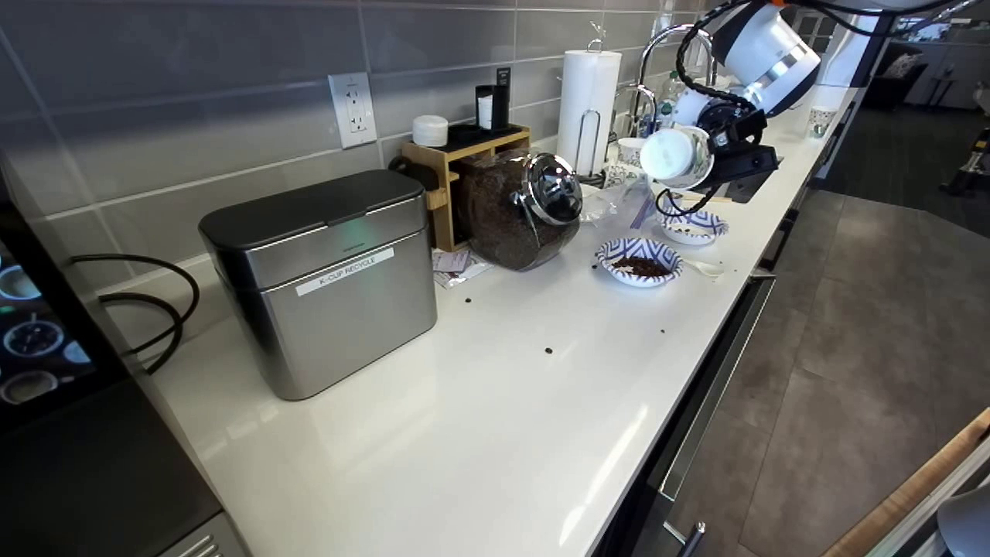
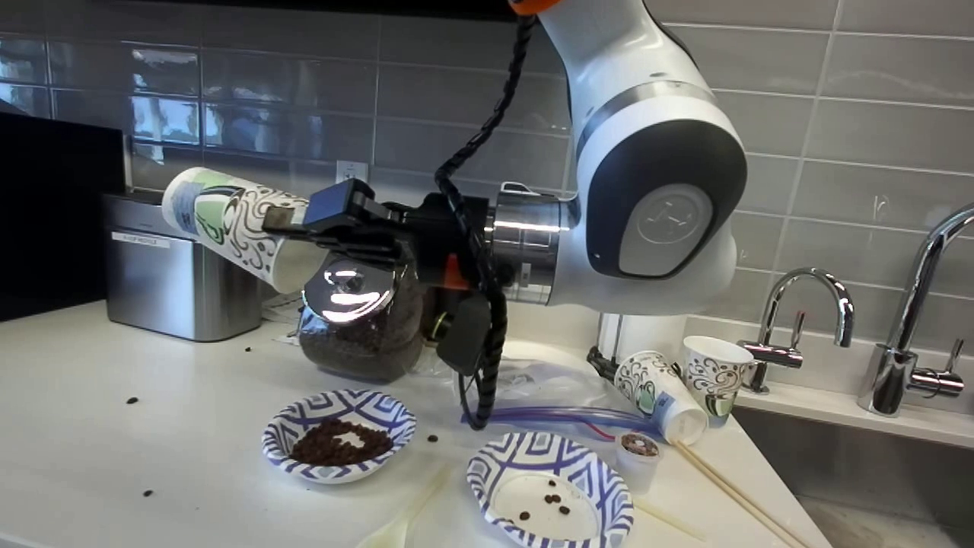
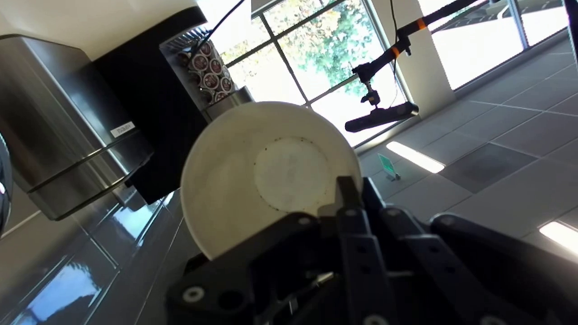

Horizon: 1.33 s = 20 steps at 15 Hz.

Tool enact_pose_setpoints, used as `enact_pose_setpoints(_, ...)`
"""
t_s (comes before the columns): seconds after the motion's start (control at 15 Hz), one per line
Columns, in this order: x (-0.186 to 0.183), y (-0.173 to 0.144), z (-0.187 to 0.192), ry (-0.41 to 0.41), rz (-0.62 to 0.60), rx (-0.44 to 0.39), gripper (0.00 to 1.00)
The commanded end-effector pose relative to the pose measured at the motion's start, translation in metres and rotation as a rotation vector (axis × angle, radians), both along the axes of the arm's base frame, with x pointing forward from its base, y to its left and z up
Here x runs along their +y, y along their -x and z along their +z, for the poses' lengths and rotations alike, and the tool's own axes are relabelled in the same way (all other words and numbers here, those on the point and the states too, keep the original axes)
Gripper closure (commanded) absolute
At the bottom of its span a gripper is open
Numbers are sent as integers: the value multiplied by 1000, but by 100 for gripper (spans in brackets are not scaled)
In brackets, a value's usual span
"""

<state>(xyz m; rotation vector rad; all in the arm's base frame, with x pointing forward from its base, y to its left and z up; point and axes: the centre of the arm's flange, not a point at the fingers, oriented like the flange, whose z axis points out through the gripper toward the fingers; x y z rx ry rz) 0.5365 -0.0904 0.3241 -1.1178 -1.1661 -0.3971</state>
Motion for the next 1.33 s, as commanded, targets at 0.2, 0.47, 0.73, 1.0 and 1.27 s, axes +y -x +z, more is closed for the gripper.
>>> enact_pose_setpoints(0.2,-7,-7,-1,-96,-7,7,99)
enact_pose_setpoints(0.47,3,2,15,-37,2,0,99)
enact_pose_setpoints(0.73,27,22,47,92,23,-18,99)
enact_pose_setpoints(1.0,64,42,70,264,4,-117,99)
enact_pose_setpoints(1.27,103,53,83,426,-50,-264,99)
